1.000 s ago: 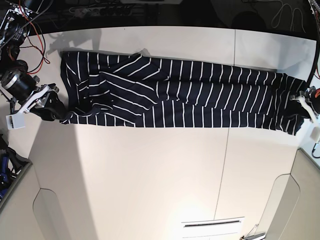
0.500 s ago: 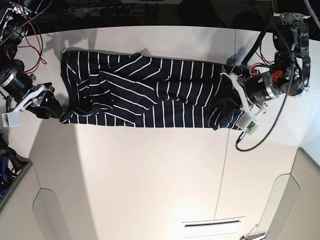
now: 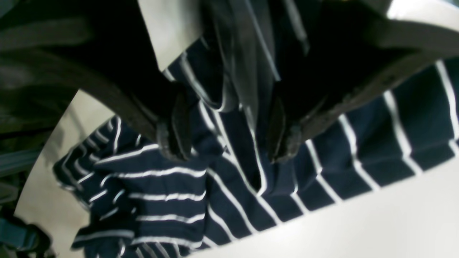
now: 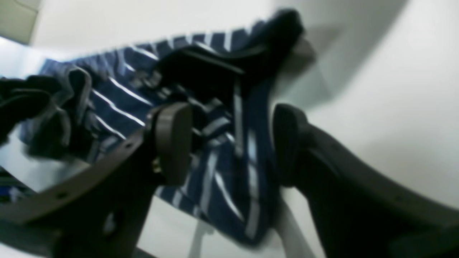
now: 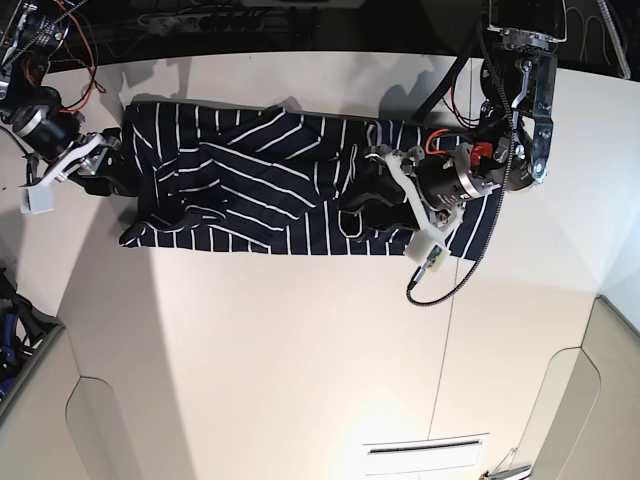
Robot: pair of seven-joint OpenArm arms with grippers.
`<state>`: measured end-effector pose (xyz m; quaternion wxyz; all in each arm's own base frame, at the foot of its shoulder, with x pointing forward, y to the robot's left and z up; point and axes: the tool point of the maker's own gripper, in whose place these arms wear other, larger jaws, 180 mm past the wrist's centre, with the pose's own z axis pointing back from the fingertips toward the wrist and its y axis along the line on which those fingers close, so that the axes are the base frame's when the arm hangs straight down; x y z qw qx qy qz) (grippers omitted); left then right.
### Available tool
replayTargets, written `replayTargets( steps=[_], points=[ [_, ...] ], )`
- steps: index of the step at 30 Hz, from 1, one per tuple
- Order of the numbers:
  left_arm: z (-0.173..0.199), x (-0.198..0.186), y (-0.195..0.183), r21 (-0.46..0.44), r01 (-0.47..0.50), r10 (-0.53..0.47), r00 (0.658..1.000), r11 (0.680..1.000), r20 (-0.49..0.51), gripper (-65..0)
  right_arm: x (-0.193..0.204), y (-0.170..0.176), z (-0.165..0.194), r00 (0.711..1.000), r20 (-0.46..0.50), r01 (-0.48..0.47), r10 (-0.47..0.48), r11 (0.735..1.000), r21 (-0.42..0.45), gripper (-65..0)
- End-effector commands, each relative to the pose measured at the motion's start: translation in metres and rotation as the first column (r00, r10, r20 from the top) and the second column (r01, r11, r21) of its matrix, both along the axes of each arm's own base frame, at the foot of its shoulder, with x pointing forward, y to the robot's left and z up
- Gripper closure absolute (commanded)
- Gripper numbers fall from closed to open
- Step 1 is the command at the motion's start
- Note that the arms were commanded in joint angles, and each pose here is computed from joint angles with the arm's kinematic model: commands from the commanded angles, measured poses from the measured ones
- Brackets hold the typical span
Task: Fold the T-shirt properly
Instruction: 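Fold the strip end held by the left gripper toward the right gripper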
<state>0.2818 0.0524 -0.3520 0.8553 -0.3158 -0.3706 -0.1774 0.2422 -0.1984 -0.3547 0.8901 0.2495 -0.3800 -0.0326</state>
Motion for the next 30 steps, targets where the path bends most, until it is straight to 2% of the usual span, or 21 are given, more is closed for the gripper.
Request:
replayTargets(
  steps=[1,4,10,18,23,28,30],
  points=[
    [0.014,0.008,-0.004,-0.036,-0.005,0.006,0.999,0.999,0.043,-36.4,0.004,0.000,0.005,1.000,0.031,0.002,-0.003,1.000,0.013,-35.6],
    [0.015,0.007,-0.009,-0.050,-0.004,0.006,0.999,0.999,0.040,-36.4,0.002,0.006,-0.012,1.000,0.001,0.006,-0.006,0.999,0.047,-35.6],
    [0.015,0.006,-0.005,-0.025,0.006,-0.005,0.999,1.000,0.038,-36.3,0.001,0.008,-0.049,0.997,-0.073,0.018,-0.017,1.000,0.010,-35.6],
    [0.033,0.006,-0.009,-0.015,0.036,-0.034,0.995,0.999,0.097,-36.3,0.005,0.009,-0.047,0.998,-0.056,0.026,-0.024,0.999,0.033,-35.6],
    [0.038,0.010,-0.004,-0.013,0.020,-0.018,0.993,1.000,0.114,-36.3,0.010,0.017,-0.044,0.999,-0.043,0.017,-0.015,0.999,0.050,-35.6],
    [0.044,0.017,0.012,-0.008,-0.031,0.032,0.991,0.999,0.133,-36.3,0.014,0.045,-0.046,0.997,-0.043,-0.053,0.057,0.996,0.073,-35.5],
    [0.047,0.020,0.022,-0.003,-0.059,0.059,0.988,0.998,0.144,-36.3,0.013,0.056,-0.049,0.994,-0.053,-0.094,0.097,0.993,0.065,-32.7]
  ],
)
